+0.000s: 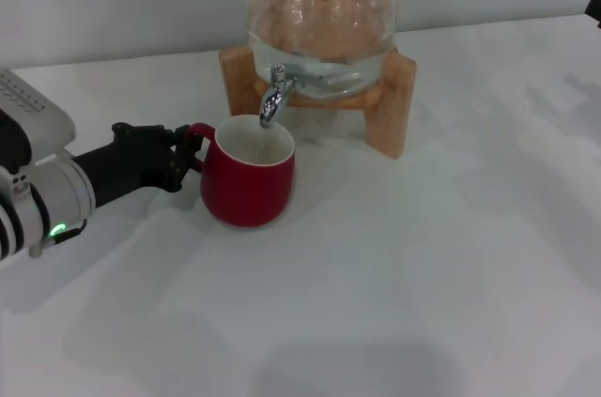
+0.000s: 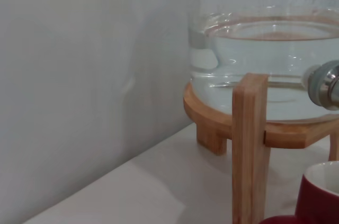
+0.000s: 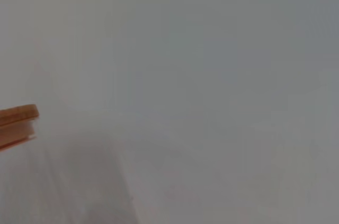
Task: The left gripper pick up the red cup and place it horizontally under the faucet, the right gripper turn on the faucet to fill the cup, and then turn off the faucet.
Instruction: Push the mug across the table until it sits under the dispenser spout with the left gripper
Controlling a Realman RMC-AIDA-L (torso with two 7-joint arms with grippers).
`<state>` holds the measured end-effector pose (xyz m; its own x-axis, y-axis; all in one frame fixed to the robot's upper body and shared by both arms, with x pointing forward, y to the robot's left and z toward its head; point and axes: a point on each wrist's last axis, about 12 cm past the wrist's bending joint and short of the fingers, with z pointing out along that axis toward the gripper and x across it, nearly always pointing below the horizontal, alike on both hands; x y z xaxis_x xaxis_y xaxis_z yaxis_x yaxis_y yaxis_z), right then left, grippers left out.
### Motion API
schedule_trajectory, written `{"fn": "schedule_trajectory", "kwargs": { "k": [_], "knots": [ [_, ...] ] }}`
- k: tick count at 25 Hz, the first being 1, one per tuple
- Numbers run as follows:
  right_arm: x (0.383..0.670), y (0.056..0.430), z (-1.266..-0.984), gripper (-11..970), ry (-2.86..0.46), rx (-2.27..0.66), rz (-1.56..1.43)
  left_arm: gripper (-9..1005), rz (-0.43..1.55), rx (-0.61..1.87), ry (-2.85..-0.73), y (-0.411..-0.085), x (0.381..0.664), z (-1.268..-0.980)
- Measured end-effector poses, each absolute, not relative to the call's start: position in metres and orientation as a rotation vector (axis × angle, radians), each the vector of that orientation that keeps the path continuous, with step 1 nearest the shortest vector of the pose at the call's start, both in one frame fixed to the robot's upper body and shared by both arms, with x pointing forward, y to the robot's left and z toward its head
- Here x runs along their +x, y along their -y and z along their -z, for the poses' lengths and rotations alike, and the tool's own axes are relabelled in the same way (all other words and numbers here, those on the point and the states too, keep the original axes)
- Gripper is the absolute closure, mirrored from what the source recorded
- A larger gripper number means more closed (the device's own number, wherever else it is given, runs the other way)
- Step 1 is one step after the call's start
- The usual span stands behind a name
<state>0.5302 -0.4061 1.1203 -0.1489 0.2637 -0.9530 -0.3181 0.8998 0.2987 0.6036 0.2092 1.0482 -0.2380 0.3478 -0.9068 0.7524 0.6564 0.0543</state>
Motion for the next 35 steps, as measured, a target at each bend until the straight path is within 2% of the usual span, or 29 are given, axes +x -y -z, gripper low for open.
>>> {"fn": "schedule_trajectory", "kwargs": {
  "k": [35],
  "knots": [
    [0.5308, 0.4055, -1.1198, 177, -1.639, -0.045, -0.504, 841, 0.45, 0.862, -1.752, -0.2075, 0.6043, -1.0509]
  ]
}}
